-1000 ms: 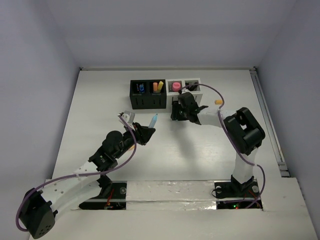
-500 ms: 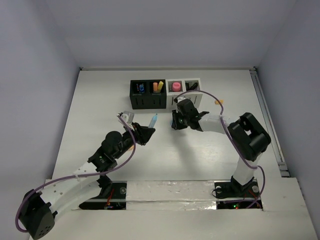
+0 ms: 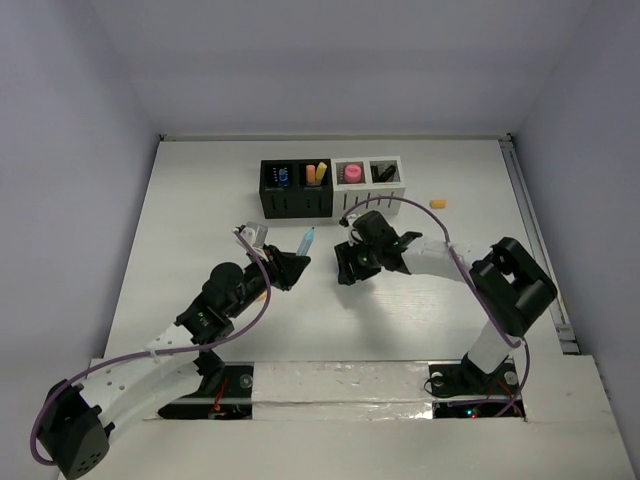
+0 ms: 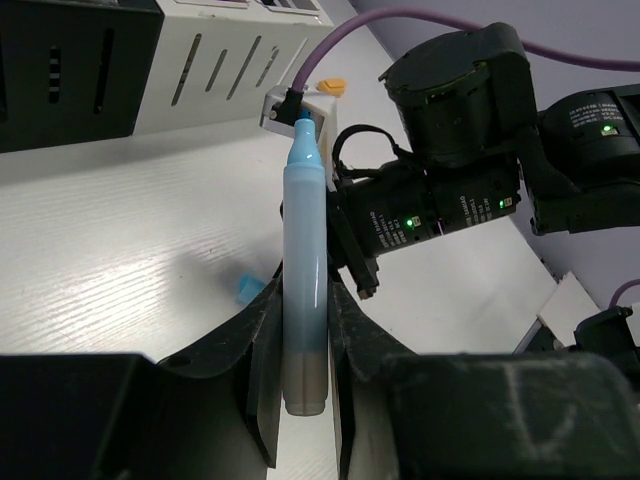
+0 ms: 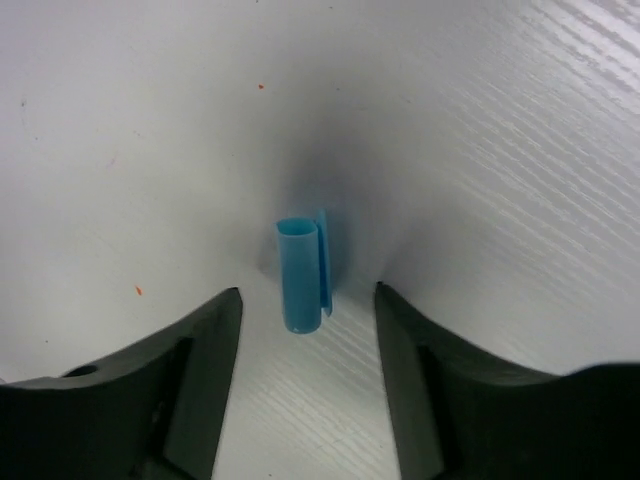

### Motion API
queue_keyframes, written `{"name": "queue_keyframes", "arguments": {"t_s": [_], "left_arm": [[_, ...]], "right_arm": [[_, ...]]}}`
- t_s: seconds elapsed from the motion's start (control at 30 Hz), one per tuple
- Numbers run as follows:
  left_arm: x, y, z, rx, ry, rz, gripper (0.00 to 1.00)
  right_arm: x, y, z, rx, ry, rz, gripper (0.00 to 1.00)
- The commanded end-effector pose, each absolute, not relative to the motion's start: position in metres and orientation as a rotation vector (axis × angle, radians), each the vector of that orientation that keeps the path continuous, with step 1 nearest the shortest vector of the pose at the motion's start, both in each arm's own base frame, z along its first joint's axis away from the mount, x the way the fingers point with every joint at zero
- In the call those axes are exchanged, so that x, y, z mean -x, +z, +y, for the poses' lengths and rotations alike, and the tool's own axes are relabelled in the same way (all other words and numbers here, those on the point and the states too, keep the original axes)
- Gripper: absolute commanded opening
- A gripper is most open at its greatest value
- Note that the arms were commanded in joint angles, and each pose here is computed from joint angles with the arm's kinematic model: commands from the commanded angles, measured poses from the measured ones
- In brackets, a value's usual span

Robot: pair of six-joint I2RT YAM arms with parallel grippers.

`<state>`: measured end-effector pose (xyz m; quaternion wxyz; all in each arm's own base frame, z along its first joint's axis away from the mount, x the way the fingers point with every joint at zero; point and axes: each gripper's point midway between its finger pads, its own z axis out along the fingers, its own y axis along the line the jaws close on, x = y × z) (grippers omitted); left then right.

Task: Sort the stationery into containers
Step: Move the pen cap to the center of the board, then close the pen cap on the pen.

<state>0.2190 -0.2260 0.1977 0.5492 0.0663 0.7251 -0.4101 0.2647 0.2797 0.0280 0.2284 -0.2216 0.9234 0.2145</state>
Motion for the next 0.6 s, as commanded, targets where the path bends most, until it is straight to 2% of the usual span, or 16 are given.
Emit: {"name": "queue_keyframes", "arguments": {"t_s": [0.0,0.13,0.23,0.33,0.47,0.57], "left_arm": [[-0.220,0.215,-0.226,-0.145,-0.991,1.665,0.00],[-0.222,0.215,-0.224,-0.145,-0.969,1.667,0.00],[-0.224,0.214,-0.222,-0.138,-0.948,1.672,0.00],[-0.225,0.220,-0.221,-0.141,-0.945,1.658,0.00],[-0.229,0.226,-0.216,-0.110,-0.923,1.638,0.00],[-0.229,0.229,-0.216,-0.109,-0.928,1.631,0.00]], "right_arm": [[-0.265,0.033,0.263,0.573,0.493,2.569,0.65],[-0.268,0.063,0.265,0.548,0.524,2.496,0.74],[-0.260,0.084,0.271,0.543,0.595,2.451,0.70],[-0.237,0.096,0.292,0.594,0.757,2.431,0.61],[-0.198,0.082,0.323,0.696,0.945,2.459,0.64],[-0.193,0.060,0.325,0.670,0.935,2.523,0.67]]}}
